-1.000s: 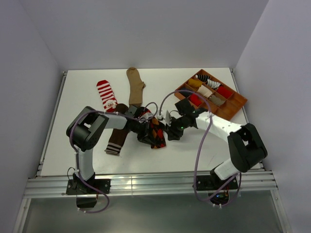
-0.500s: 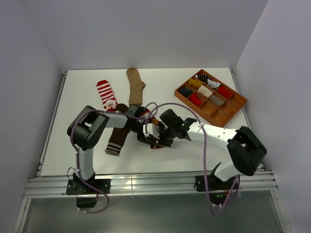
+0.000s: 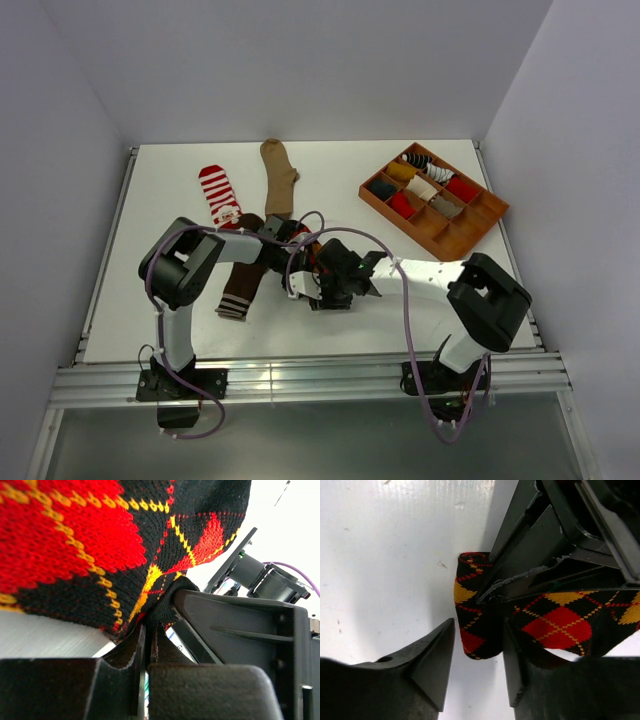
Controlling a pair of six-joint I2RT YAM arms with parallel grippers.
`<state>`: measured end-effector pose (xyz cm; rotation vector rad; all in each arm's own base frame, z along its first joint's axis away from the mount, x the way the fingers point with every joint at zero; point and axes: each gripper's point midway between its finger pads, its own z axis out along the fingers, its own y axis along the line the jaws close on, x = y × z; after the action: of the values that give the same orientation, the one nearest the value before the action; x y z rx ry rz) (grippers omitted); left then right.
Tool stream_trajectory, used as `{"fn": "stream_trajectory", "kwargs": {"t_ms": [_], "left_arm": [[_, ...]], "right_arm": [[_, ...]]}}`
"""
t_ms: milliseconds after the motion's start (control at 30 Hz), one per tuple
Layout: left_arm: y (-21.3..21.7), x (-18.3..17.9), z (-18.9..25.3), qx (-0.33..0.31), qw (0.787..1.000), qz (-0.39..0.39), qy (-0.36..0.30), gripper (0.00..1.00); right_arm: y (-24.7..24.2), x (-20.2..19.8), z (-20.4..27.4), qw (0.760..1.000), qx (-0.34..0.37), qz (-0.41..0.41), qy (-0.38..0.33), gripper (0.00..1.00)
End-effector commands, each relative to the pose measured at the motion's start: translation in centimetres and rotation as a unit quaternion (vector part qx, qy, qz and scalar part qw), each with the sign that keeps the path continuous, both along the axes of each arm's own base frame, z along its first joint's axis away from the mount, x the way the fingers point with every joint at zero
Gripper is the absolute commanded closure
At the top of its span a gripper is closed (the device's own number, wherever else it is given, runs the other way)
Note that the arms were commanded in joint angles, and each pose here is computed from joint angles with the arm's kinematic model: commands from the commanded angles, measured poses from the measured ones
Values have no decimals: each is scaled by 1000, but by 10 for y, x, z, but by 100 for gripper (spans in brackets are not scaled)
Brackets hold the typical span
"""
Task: Roll the socks
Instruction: Roll the sock at the center of the board.
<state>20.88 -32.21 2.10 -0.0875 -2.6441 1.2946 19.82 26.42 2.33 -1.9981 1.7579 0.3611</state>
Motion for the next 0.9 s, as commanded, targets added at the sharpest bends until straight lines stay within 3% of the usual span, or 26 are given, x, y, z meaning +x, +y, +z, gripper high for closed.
{"fn": "stream_trajectory", "kwargs": {"t_ms": [0, 167, 400, 667, 867], "left_arm": [[11, 2, -21, 36, 999, 0, -6, 99], [9, 4, -17, 26, 1000, 1, -8, 97], [8, 8, -12, 16, 1000, 9, -9, 89], [6, 19, 7, -10, 998, 54, -22, 75], [2, 33, 19, -18, 994, 99, -47, 73]], "right_arm": [[6, 8, -2, 1000, -9, 5, -20, 51], [5, 9, -7, 1000, -25, 3, -13, 58], [2, 4, -13, 999, -44, 2, 14, 76], [-9, -15, -12, 989, -40, -7, 142, 82], [-17, -17, 0, 972, -24, -31, 230, 82]]}}
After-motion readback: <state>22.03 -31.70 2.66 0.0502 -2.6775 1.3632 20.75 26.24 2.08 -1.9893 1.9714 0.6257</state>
